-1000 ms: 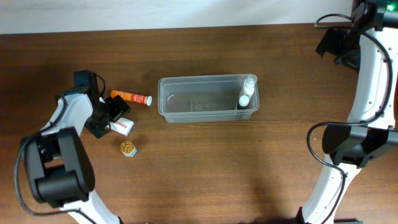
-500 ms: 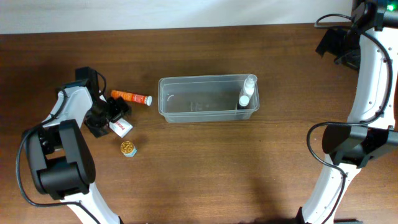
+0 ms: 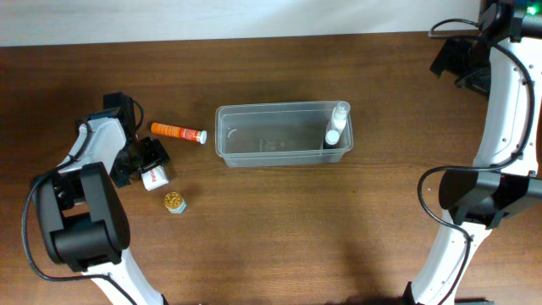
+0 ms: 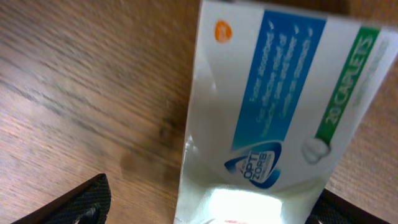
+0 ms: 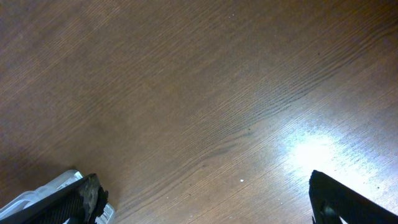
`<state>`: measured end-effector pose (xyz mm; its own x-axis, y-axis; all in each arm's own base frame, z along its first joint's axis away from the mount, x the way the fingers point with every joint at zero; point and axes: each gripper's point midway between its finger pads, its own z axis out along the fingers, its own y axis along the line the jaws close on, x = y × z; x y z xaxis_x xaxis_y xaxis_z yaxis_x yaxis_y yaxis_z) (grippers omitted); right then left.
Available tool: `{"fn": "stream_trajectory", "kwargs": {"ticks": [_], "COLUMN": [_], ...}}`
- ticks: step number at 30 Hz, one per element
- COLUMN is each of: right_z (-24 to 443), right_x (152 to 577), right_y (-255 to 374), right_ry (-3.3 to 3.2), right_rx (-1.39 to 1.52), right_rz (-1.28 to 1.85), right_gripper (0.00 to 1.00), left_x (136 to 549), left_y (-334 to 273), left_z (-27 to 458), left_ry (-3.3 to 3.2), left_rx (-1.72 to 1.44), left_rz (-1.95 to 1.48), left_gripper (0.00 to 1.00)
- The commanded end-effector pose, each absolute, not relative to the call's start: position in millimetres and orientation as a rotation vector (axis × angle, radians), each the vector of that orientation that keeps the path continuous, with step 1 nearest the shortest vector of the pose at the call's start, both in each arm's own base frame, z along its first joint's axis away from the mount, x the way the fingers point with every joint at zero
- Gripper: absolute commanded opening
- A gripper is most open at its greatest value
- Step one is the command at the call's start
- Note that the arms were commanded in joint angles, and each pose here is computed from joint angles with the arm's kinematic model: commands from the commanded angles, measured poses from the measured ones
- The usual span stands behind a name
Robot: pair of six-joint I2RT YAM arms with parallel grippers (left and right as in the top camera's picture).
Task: Pack container
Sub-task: 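Lower the left gripper and grasp the Panadol box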
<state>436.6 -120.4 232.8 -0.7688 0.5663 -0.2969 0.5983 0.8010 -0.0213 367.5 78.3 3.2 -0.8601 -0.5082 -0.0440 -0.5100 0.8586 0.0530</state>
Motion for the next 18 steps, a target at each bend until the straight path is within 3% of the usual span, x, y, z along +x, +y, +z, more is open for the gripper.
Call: {"fn": "stream_trajectory", "kwargs": {"ticks": [1,12,18], "right_z": [243,244,244], "right_x": [435,435,435], "right_y": [-123,-123,-123], "right_ry": [2.685,2.685,2.684], "right_rx": [0.89,0.89,0.89], "right_rz": [-0.178,-0.178,-0.178], "right_gripper": [0.98,0.98,0.98], "left_x": [374,390,389], "left_y": [88,91,91], "left_z": [3,5,5], "left_ry": [2.981,2.917,2.919], "left_rx": [-0.798,-0.785,-0.786], "left_rz": [0.153,0.142,0.141], "left_gripper": [0.84,0.63,0.59]}}
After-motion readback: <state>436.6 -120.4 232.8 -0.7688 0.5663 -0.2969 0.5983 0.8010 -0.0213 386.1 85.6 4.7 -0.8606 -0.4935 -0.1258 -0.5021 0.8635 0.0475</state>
